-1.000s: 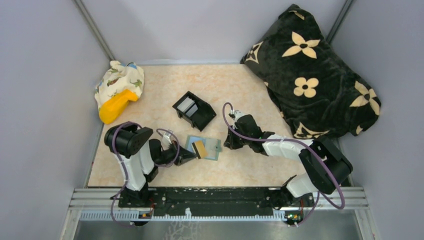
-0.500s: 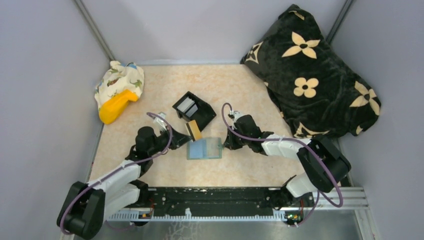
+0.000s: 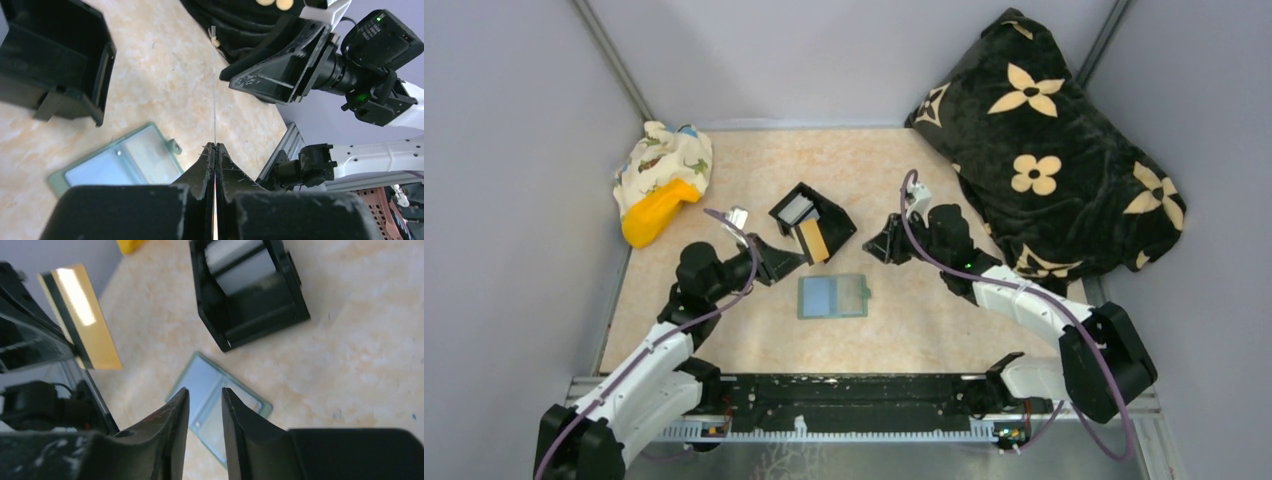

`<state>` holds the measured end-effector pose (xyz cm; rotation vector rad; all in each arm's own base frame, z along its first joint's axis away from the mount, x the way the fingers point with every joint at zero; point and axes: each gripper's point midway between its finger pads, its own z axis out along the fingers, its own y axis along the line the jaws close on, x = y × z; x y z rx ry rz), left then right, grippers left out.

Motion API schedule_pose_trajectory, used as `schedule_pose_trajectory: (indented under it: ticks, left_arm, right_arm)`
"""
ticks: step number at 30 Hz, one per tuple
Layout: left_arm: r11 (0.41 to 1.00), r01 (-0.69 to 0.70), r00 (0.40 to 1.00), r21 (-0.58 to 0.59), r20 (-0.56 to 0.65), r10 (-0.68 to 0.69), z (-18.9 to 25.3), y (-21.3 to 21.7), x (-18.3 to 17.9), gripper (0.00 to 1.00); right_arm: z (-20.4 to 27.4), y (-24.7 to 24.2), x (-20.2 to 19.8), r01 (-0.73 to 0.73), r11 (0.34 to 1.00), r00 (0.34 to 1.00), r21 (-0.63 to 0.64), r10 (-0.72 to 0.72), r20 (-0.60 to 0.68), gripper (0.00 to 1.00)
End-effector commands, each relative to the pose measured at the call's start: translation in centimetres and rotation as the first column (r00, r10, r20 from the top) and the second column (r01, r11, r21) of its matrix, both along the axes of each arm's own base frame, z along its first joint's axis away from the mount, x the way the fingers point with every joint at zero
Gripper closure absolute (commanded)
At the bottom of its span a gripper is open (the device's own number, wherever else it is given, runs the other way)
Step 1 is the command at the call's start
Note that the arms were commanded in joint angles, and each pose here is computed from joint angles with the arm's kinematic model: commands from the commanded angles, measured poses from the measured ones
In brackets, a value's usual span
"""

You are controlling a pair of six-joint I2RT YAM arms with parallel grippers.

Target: Take the credit cards out of the card holder

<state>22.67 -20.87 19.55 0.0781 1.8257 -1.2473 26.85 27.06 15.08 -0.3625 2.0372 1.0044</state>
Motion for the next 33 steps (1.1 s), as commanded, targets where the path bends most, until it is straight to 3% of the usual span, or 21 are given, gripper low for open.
schedule_pose_trajectory:
  ticks: [1, 5, 8, 12, 21, 26, 33]
  left_arm:
    - [0.994, 0.107, 0.990, 0.005, 0.095, -0.107, 4.2, -1.6, 0.4, 1.00]
    - [0.978, 0.050, 0.995, 0.201, 0.075, -0.066, 4.5, -1.0, 3.4, 1.00]
    - [0.938, -0.018, 0.999, 0.346, 0.045, 0.003, 4.7, 0.3, 5.9, 1.00]
    - [0.873, 0.000, 0.999, 0.488, 0.034, -0.018, 5.2, 0.5, 8.6, 1.00]
    - [0.636, 0.023, 0.999, 0.771, 0.005, -0.042, 4.0, 2.6, 14.7, 1.00]
    - [0.537, 0.130, 0.987, 0.833, -0.059, -0.148, 3.4, 3.0, 15.5, 1.00]
    - [0.504, 0.307, 0.937, 0.807, -0.166, -0.306, -0.3, 1.4, 15.7, 1.00]
  right_arm:
    - [8.1, 1.2, 1.2, -0.086, 0.984, 0.980, 0.154, 0.055, 0.192, 0.66]
    - [8.5, 0.5, 1.5, -0.072, 0.984, 0.978, 0.160, 0.038, 0.206, 0.64]
    - [7.6, 0.0, 1.4, -0.065, 0.987, 0.981, 0.150, 0.035, 0.191, 0.64]
    - [6.6, -0.7, 1.1, -0.056, 0.990, 0.981, 0.127, 0.031, 0.190, 0.64]
    - [4.9, -2.0, 0.9, -0.022, 0.995, 0.981, 0.095, 0.003, 0.195, 0.64]
    - [4.2, -2.1, 1.0, -0.017, 0.996, 0.982, 0.084, 0.001, 0.186, 0.64]
    - [3.1, -1.9, 1.3, -0.025, 0.997, 0.988, 0.068, 0.014, 0.156, 0.65]
